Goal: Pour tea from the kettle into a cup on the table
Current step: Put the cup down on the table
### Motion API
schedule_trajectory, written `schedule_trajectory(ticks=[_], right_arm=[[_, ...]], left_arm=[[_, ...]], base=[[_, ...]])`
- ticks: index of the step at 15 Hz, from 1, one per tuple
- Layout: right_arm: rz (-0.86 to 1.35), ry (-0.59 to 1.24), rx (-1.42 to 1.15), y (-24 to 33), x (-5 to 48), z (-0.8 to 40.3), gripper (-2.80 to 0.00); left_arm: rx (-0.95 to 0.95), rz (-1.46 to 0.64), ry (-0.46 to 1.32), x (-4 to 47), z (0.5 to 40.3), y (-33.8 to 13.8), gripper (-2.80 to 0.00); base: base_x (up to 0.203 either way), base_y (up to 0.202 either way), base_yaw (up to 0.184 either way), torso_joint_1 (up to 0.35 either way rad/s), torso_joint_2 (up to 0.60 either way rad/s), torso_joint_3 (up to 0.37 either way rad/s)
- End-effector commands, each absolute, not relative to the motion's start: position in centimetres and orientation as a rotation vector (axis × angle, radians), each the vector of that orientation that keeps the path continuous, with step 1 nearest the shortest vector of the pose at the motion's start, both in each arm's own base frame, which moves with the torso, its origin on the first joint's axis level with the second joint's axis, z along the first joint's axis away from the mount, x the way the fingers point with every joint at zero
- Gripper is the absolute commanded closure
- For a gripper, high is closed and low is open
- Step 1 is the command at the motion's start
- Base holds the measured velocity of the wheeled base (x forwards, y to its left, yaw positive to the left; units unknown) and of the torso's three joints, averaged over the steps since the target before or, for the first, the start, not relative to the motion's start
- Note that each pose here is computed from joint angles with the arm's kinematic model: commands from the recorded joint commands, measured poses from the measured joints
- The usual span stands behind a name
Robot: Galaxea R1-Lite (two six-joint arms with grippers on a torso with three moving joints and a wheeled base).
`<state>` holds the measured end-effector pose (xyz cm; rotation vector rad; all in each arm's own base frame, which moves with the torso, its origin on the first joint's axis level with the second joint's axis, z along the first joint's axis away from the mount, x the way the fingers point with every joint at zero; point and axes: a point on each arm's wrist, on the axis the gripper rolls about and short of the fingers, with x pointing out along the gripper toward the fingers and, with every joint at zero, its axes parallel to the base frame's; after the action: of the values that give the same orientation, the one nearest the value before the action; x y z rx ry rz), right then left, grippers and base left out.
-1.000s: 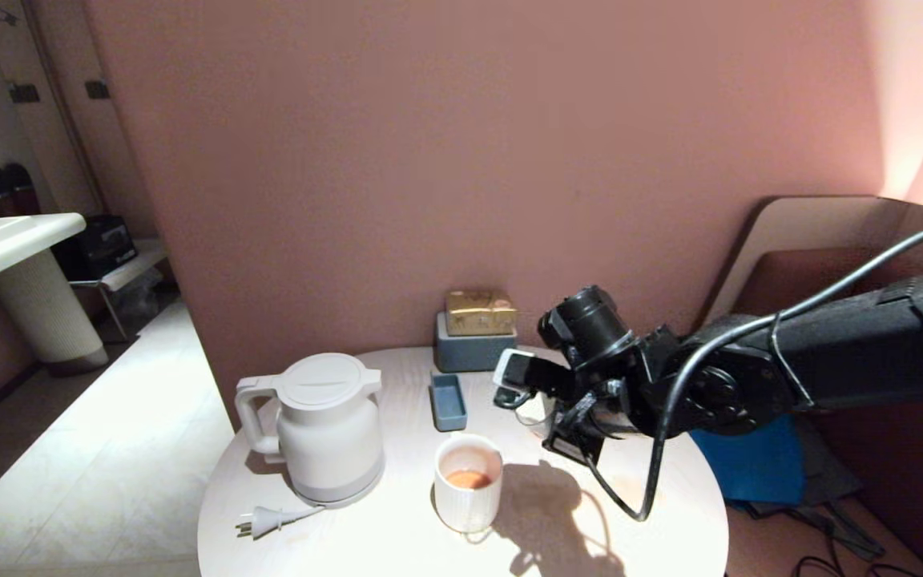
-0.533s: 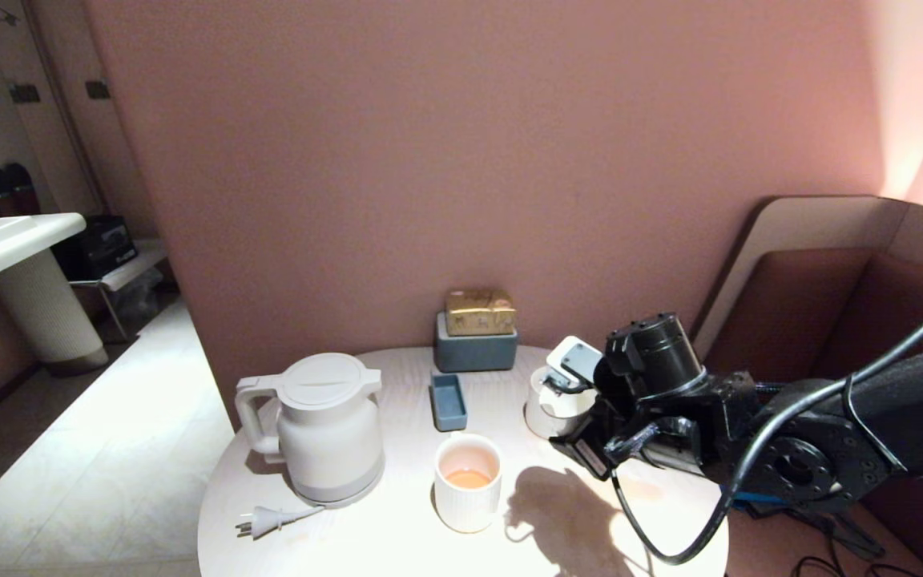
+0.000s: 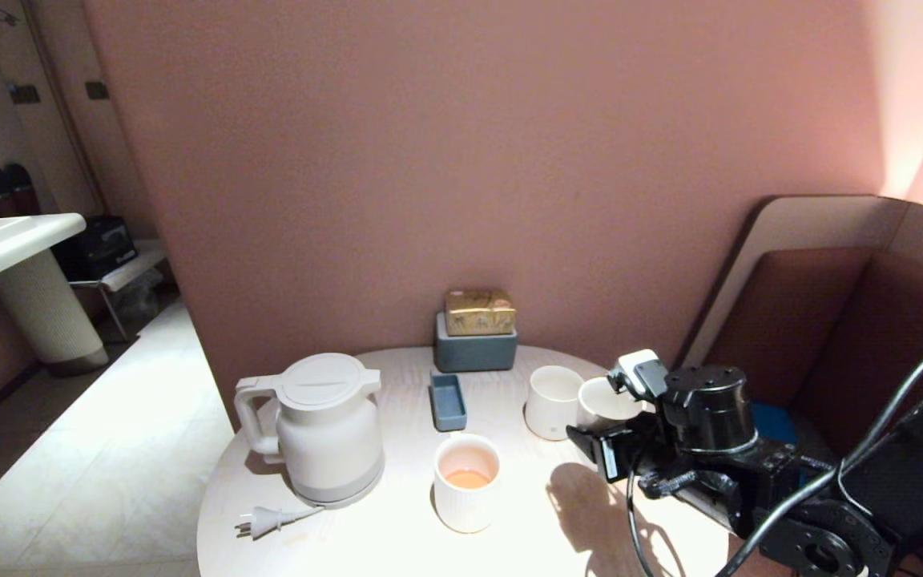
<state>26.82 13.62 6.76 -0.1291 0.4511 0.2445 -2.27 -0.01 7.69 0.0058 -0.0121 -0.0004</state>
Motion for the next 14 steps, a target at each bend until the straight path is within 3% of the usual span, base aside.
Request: schedule_trajectory(ticks=[1,6,14], right_arm=[[0.208,0.427,-0.114,12.9,27.2,3.5,0.0],[0.136,0.433,-0.11,11.1,27.2,-1.7,0.0],[0.17,0.453,-0.122,12.0,26.8,-2.8,0.0]], left_arm=[[0.006,0.0,-0.012,-2.3,7.7,0.0,0.0],[0.006,0.0,-0.012,-2.3,7.7,0.0,0.0],[0.006,0.0,-0.012,-2.3,7.7,0.0,0.0]], base=[[0.0,0.0,0.0,0.0,0.0,0.0],[0.0,0.0,0.0,0.0,0.0,0.0],[0.0,0.0,0.0,0.0,0.0,0.0]])
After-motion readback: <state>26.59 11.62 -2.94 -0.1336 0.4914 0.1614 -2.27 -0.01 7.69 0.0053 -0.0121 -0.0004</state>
